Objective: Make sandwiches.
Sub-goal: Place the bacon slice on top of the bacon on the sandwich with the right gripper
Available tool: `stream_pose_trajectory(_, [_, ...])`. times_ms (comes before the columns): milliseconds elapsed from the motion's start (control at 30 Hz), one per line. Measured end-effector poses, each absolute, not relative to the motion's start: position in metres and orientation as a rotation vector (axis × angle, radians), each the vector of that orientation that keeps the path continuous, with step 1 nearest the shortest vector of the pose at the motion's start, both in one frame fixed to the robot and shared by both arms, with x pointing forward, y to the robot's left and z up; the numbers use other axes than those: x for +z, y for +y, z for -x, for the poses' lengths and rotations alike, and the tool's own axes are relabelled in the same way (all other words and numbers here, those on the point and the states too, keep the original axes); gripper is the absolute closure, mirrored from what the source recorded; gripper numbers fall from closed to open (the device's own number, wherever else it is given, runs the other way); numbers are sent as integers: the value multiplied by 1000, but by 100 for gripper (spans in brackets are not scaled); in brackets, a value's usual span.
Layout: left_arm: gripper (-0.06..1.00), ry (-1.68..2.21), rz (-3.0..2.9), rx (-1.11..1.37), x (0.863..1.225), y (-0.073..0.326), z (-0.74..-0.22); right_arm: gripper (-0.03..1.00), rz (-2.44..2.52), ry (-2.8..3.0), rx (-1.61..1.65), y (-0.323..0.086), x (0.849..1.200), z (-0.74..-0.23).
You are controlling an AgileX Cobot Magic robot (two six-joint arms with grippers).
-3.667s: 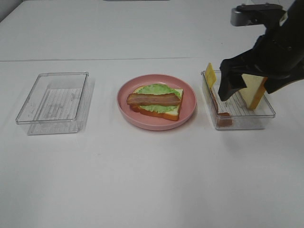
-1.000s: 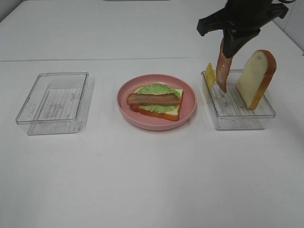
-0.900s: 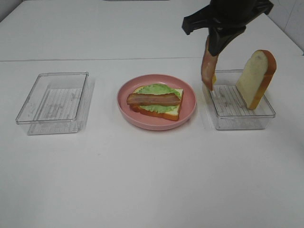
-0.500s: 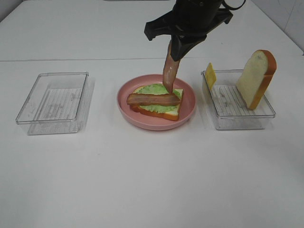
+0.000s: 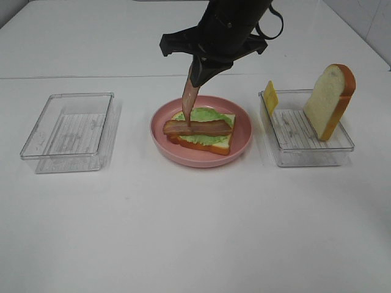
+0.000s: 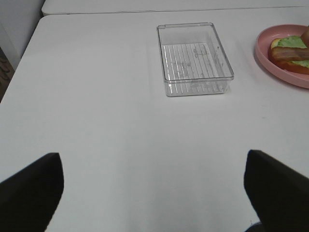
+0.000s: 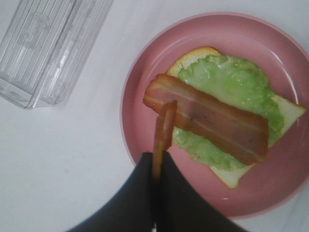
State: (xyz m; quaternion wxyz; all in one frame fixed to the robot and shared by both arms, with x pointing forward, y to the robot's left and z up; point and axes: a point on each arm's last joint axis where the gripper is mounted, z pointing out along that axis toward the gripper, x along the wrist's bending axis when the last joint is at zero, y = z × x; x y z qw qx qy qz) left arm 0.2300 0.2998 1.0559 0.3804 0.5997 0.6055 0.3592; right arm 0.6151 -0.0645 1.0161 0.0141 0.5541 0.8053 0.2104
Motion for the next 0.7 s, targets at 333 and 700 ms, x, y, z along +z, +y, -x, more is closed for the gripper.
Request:
stream_pose_trajectory(333, [1, 1546, -1531, 917, 1056, 300, -230, 94, -1790, 2516, 820, -48, 993, -625])
stream_pose_trajectory(700, [1, 1546, -1531, 917, 1056, 300, -230, 94, -1629, 2499, 578, -58, 951, -640])
